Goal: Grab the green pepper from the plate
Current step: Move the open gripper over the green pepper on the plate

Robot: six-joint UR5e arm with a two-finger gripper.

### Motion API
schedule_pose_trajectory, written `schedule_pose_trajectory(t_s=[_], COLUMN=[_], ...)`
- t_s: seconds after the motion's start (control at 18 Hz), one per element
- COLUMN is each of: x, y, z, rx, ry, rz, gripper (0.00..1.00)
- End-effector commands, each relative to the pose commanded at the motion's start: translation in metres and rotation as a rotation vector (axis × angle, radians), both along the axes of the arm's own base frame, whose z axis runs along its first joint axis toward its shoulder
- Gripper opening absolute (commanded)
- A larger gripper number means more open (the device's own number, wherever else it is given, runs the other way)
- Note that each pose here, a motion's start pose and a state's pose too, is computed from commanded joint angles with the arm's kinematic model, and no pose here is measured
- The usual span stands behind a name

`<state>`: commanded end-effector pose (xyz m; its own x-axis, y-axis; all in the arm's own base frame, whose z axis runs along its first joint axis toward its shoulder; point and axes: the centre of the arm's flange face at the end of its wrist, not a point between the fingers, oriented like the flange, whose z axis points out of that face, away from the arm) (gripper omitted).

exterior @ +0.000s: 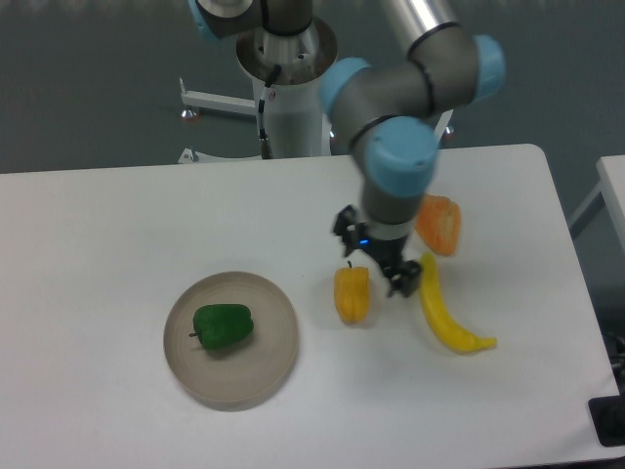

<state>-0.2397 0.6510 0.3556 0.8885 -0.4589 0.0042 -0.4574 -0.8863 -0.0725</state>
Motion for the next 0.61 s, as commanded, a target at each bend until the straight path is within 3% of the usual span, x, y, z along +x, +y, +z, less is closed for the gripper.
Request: schedule_pose_trajectory(t_s=[0.22,0.5,0.61], x=[0.045,0.091,0.107], y=[0.031,0.046,0.05], z=[-0.024,-0.04,-0.049], rx=[0.045,0.034,0.024], ry=[-0.009,-0.024,-0.028], rz=[-0.081,-0.169,-0.243], gripper=[1.0,1.0,1.0])
